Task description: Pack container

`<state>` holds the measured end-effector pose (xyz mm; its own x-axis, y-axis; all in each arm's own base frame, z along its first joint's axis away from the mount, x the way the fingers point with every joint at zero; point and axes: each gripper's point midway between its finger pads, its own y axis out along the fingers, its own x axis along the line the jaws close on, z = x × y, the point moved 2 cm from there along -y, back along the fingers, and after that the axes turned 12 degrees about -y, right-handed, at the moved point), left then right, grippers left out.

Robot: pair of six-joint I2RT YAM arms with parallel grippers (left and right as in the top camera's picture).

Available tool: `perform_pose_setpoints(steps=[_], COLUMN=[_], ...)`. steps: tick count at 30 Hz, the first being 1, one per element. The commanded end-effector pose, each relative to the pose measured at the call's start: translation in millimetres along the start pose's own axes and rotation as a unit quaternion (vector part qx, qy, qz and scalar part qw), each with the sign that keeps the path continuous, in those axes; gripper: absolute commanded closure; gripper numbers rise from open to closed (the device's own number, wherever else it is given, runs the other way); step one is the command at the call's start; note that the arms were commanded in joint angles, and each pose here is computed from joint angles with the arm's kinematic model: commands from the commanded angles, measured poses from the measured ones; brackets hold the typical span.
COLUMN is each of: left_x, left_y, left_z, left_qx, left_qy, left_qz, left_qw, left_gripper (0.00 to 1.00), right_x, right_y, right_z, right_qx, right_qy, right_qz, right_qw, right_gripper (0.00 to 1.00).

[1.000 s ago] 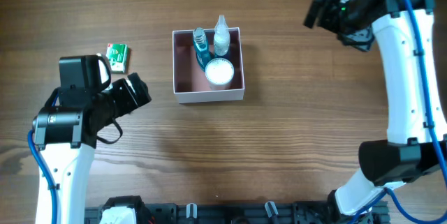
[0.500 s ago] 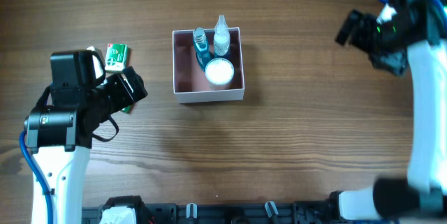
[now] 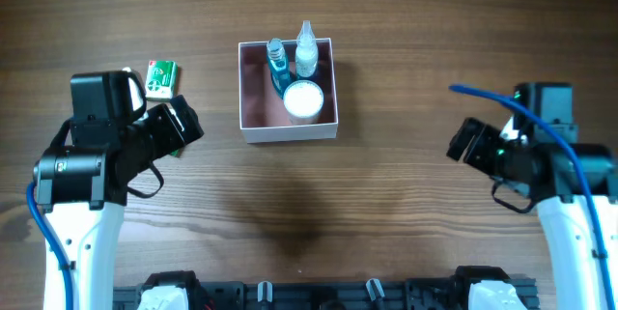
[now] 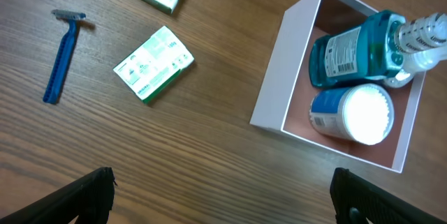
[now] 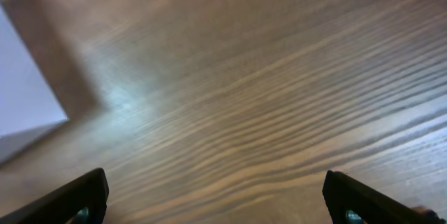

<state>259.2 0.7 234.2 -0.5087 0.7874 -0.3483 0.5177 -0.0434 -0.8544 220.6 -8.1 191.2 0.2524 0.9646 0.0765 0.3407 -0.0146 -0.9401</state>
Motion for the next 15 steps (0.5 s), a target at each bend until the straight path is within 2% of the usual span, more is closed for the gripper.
perform_pose_setpoints(steps=[1,3,8,11,15], left_x=[4,9,0,3,21], left_y=[2,9,36,68,110], left_z=[-7,-14,-33,-40,-46], left_qx=[-0.010,-0.014,0.025,0.062,0.106], left_qy=[0.020,0.023,0.084,0.125,0.140], left_qz=[-0.024,-0.052,-0.082,-0.103,-0.123], left_qw=[0.999,0.998,0.993,0.985,0.977], left_gripper=[0.01,0.01,0.00,0.00,0.00], right_x=[8,11,13,13,13], right_y=[19,27,40,44,45], right_z=[5,4,-1,-2,-2], right_qx=[0.015,0.024,0.037,0.041,0.044], right_qy=[-0.040,-0.050,-0.052,-0.064,-0.076], right_qz=[-0.024,-0.035,-0.034,-0.034,-0.034], right_qw=[0.999,0.998,0.997,0.997,0.996], right_gripper=[0.00,0.00,0.00,0.00,0.00])
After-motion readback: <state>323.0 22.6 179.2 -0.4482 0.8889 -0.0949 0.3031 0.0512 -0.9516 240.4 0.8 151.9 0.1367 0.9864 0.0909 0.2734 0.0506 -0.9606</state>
